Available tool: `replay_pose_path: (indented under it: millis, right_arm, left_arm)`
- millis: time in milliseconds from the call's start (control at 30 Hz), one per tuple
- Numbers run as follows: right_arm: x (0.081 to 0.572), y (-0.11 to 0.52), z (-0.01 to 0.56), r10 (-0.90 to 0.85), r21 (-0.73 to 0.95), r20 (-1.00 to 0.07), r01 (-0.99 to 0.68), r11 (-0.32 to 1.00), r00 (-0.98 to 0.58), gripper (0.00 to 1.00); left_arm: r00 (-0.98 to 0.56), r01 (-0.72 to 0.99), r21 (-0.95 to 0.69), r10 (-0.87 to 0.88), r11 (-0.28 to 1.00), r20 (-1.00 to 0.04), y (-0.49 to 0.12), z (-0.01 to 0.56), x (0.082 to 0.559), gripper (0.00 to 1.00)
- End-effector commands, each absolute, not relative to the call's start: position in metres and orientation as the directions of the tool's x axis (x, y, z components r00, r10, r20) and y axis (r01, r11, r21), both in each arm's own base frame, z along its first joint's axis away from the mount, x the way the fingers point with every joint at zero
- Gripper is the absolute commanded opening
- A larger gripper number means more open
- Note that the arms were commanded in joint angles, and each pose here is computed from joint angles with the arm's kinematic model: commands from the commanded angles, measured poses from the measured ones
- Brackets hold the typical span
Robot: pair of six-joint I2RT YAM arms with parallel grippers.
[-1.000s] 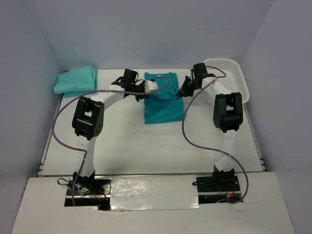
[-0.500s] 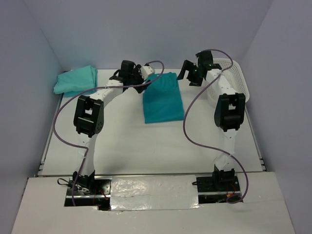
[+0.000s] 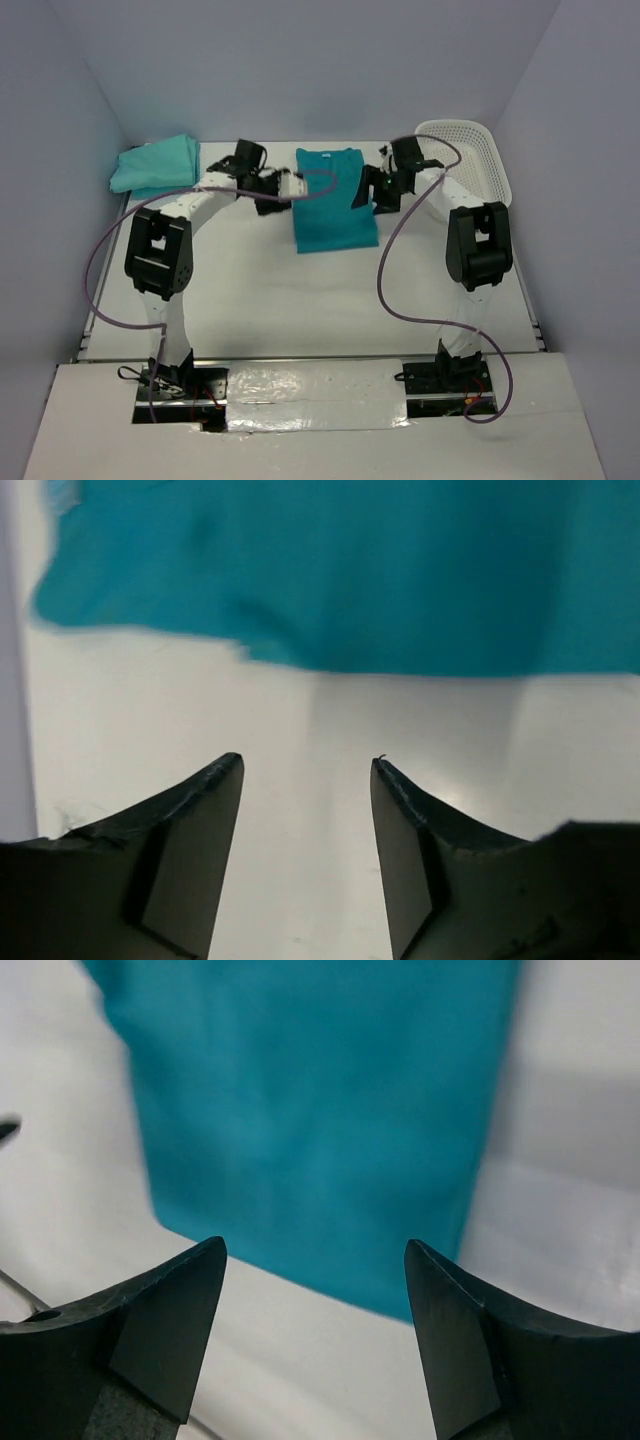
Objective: Fold and stack the t-shirts
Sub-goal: Grab one side of the 2/3 rectangular tshirt with both arms
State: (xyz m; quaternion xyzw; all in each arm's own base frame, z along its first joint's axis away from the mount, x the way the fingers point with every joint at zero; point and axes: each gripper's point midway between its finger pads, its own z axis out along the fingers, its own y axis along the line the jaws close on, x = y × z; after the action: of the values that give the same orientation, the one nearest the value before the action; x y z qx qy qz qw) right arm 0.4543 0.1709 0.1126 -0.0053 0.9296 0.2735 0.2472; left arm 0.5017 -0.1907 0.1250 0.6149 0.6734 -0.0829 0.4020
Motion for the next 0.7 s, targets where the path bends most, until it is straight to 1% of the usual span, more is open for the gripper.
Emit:
replay_pose_path:
  millis: [0,33,67,100,133,200,233,267,300,333,400,467,500,633,667]
  right_arm:
    - [0.419,0.146,0.099,0.184,0.468,-0.385,-0.02,0.884,-0.905,0.8]
    - [0.413,0.146,0.093,0.188,0.469,-0.368,-0.008,0.883,-0.911,0.8]
    - [0.407,0.147,0.089,0.189,0.473,-0.355,-0.001,0.881,-0.915,0.77]
    - [0.398,0.147,0.076,0.191,0.484,-0.327,0.009,0.875,-0.926,0.75]
    - [0.394,0.149,0.071,0.192,0.494,-0.316,0.012,0.87,-0.929,0.73]
    - [0.391,0.152,0.058,0.206,0.512,-0.299,0.026,0.859,-0.932,0.58]
    - [0.391,0.151,0.053,0.213,0.511,-0.293,0.036,0.859,-0.932,0.51]
    - [0.393,0.15,0.043,0.221,0.508,-0.279,0.052,0.86,-0.935,0.38]
    - [0.394,0.15,0.039,0.23,0.511,-0.267,0.065,0.857,-0.936,0.33]
    - [0.395,0.146,0.034,0.245,0.51,-0.253,0.086,0.856,-0.936,0.31]
    - [0.388,0.142,0.023,0.261,0.503,-0.217,0.121,0.856,-0.941,0.31]
    - [0.38,0.136,0.023,0.26,0.488,-0.222,0.123,0.864,-0.94,0.5]
    - [0.379,0.134,0.025,0.26,0.481,-0.232,0.122,0.868,-0.937,0.55]
    - [0.378,0.127,0.038,0.245,0.45,-0.269,0.104,0.887,-0.931,0.57]
    - [0.379,0.126,0.042,0.245,0.447,-0.266,0.106,0.888,-0.932,0.57]
  left_arm:
    - [0.507,0.855,0.408,0.683,-0.32,-0.526,-0.223,0.095,0.396,0.67]
    - [0.599,0.797,0.445,0.624,-0.407,-0.502,-0.228,0.09,0.386,0.68]
    - [0.61,0.791,0.427,0.61,-0.437,-0.505,-0.226,0.075,0.37,0.69]
    - [0.669,0.741,0.492,0.574,-0.457,-0.473,-0.236,0.08,0.372,0.69]
    - [0.684,0.726,0.515,0.563,-0.456,-0.465,-0.24,0.08,0.371,0.69]
    - [0.703,0.704,0.547,0.549,-0.453,-0.451,-0.251,0.074,0.364,0.7]
    - [0.726,0.672,0.605,0.539,-0.427,-0.426,-0.26,0.081,0.375,0.7]
    - [0.729,0.667,0.615,0.54,-0.421,-0.421,-0.266,0.081,0.375,0.7]
    - [0.729,0.667,0.616,0.54,-0.419,-0.421,-0.269,0.079,0.377,0.7]
    - [0.724,0.674,0.604,0.542,-0.425,-0.426,-0.269,0.077,0.375,0.7]
    - [0.739,0.665,0.585,0.52,-0.465,-0.428,-0.271,0.069,0.369,0.69]
    - [0.74,0.668,0.559,0.523,-0.491,-0.424,-0.268,0.055,0.362,0.7]
    - [0.737,0.669,0.56,0.534,-0.489,-0.414,-0.267,0.052,0.364,0.69]
    - [0.711,0.686,0.563,0.59,-0.461,-0.383,-0.261,0.047,0.384,0.69]
    - [0.712,0.689,0.537,0.593,-0.487,-0.375,-0.255,0.037,0.383,0.69]
